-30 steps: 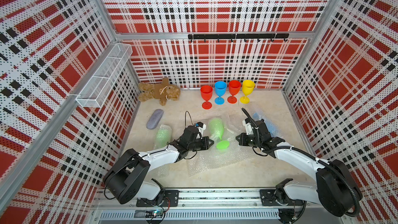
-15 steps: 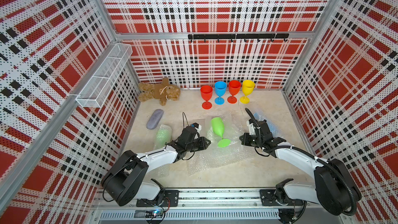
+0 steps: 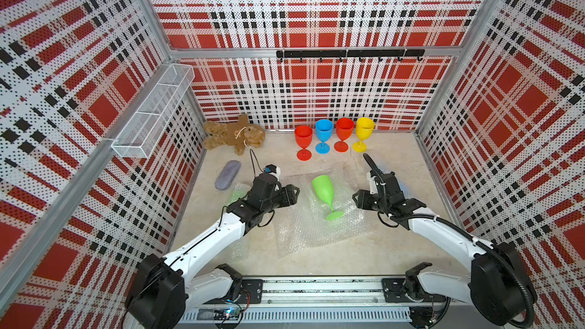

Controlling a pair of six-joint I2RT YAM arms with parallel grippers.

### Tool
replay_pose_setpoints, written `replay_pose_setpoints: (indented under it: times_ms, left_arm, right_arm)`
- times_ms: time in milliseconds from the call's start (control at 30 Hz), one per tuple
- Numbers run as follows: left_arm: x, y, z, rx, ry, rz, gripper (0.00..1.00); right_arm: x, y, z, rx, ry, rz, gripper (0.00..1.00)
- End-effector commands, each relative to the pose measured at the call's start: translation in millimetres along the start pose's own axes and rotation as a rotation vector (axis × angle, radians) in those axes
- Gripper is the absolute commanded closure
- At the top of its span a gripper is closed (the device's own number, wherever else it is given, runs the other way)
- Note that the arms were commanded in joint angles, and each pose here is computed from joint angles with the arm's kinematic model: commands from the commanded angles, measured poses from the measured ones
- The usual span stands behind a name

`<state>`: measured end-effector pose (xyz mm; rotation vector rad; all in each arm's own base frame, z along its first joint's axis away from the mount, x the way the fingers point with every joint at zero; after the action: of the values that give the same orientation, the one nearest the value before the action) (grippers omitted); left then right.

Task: Unpack wine glasses from bubble wrap
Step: Unwrap the bubble wrap.

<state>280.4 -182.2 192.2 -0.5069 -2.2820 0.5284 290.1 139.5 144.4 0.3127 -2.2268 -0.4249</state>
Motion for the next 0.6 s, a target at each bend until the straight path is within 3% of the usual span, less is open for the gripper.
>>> replay_pose_setpoints:
  times_ms: [0, 200, 367, 567]
  left_arm:
    - [9, -26, -12, -0.072, -0.010, 0.059, 0.32]
    - [-26, -99, 3, -0.137, 0.070, 0.203, 0.45]
    - [-64, -132, 29, -0.200, 0.166, 0.232, 0.47]
    - [-80, -97, 57, -0.201, 0.251, 0.135, 0.51]
  right_arm:
    - [20, 8, -21, 0.089, -0.066, 0.044, 0.51]
    - [36, 38, -41, 0.152, -0.099, -0.029, 0.97]
    - [39, 58, -45, 0.121, -0.072, -0.134, 1.00]
    - [32, 65, -42, 0.116, -0.045, -0.178, 1.00]
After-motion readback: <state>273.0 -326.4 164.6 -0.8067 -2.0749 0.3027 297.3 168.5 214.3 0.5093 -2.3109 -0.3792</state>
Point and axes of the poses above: each gripper's point midway between its finger pads, its own x axis back along the fingers, its own y axis along the line the jaws close on, z = x × y, the point moved 3 cm from there along x, back along the fingers, and after that the axes turned 2 degrees about -x, right-handed, at the moved point
